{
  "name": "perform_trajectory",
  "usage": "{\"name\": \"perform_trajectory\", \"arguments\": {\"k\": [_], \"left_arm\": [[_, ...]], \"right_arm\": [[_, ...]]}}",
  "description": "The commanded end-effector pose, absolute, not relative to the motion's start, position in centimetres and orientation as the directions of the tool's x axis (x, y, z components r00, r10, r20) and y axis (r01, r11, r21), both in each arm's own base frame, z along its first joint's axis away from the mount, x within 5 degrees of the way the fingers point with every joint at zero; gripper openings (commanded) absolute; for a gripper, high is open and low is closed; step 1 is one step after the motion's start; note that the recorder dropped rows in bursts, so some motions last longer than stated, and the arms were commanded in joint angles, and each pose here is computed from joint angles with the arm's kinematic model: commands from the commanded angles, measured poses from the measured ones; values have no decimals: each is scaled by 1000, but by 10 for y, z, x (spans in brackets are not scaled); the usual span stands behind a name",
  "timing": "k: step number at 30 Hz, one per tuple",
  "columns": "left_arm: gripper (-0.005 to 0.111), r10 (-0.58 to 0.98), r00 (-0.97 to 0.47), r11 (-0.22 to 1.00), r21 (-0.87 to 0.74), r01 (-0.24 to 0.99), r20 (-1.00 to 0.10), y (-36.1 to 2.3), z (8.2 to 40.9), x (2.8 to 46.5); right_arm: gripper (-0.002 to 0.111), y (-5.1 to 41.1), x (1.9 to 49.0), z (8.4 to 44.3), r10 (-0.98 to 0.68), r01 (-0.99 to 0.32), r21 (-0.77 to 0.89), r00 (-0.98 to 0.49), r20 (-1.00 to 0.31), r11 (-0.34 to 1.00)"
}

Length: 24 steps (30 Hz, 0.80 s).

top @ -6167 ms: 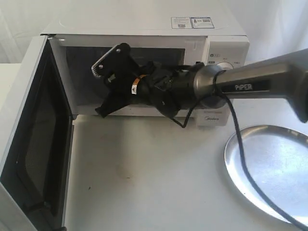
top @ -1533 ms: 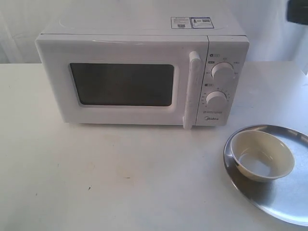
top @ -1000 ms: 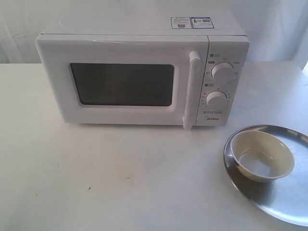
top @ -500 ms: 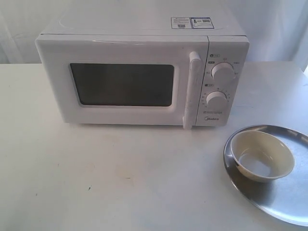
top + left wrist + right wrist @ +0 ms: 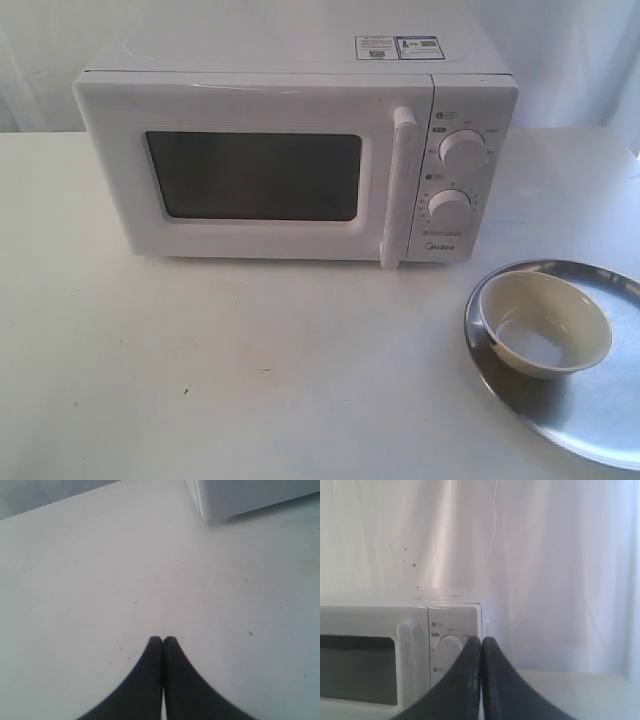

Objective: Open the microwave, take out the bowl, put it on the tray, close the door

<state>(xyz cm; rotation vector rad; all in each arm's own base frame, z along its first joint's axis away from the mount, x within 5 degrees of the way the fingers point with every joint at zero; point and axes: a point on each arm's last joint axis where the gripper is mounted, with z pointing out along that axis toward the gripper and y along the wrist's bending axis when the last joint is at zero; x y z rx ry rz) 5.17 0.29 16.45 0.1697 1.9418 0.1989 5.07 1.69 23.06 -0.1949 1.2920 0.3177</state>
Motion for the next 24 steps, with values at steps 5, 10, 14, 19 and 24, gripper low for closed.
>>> {"name": "perform_trajectory", "arguments": {"k": [5,10,14,19,24], "left_arm": [[0,209,-357,976,215,25,-910,3,166,52],[0,209,-357,976,215,25,-910,3,166,52],[0,209,-357,976,215,25,-910,3,166,52],[0,209,-357,976,215,25,-910,3,166,52],[0,209,-357,976,215,25,-910,3,166,52]], "right_arm": [[0,20,51,189,-96,-356,-37,-150,-984,934],[0,19,51,184,-302,-390,-233,-124,-945,891],[0,19,50,184,-284,-389,-213,-135,-949,896],[0,15,52,184,-168,-304,-103,-197,-966,947],[0,12,52,183,-172,-248,-119,-205,-964,962]]}}
